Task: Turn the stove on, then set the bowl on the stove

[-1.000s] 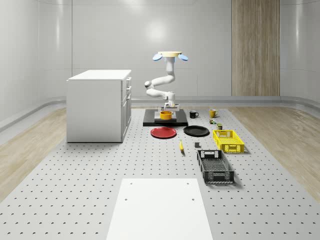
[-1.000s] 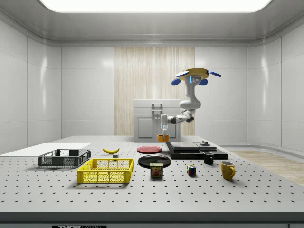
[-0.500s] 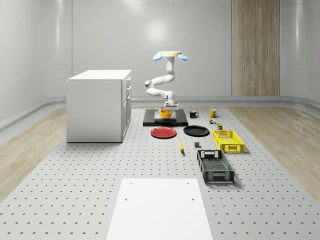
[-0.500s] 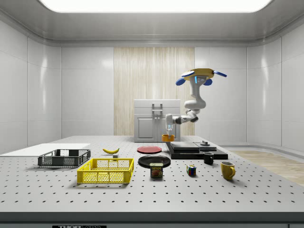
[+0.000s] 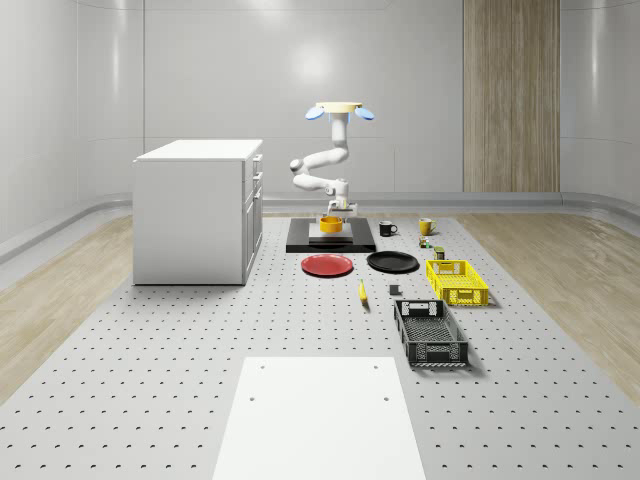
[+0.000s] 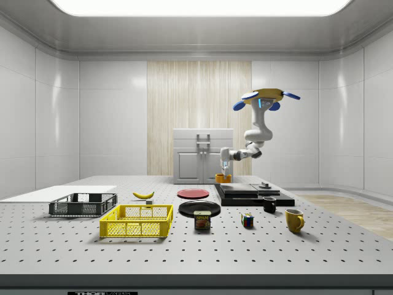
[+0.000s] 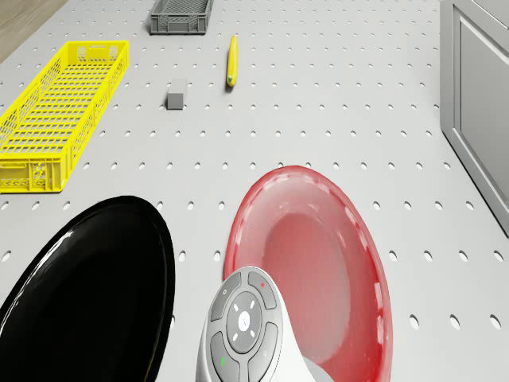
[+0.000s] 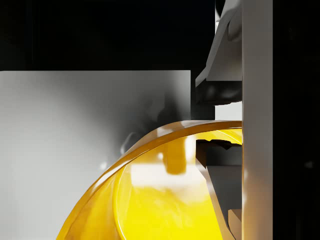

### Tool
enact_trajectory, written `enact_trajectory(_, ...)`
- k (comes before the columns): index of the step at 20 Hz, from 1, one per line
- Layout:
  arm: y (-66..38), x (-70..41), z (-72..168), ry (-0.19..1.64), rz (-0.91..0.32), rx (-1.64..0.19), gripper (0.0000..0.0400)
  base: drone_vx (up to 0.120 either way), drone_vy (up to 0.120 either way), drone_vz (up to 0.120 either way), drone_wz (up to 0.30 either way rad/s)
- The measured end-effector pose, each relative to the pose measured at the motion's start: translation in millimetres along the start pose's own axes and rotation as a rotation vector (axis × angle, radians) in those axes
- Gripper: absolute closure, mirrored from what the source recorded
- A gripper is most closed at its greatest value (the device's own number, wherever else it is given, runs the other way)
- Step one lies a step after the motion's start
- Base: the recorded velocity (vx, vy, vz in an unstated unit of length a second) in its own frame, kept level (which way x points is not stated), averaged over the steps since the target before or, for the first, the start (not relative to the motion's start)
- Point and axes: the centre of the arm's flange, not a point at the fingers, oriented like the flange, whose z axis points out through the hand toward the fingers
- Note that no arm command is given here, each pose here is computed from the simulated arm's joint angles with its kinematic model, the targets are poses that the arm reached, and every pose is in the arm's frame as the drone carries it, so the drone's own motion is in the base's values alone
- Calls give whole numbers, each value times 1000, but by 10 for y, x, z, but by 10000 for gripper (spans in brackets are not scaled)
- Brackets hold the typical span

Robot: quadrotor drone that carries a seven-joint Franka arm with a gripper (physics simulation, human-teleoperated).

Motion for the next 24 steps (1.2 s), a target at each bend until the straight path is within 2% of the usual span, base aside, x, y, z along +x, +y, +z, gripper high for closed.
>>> enact_trajectory(4,0,0,0,0,0,0,300,-120,-50,0,0)
enact_trajectory(7,0,0,0,0,0,0,300,-107,93,0,0)
enact_trajectory(11,0,0,18,0,0,0,300,0,10,0,0)
enact_trajectory(17,0,0,175,0,0,0,300,0,0,0,0)
enact_trajectory(18,0,0,192,0,0,0,234,0,0,0,0)
enact_trajectory(20,0,0,216,0,0,0,142,0,0,0,0)
enact_trajectory(22,0,0,233,0,0,0,86,0,0,0,0)
enact_trajectory(24,0,0,243,0,0,0,52,0,0,0,0)
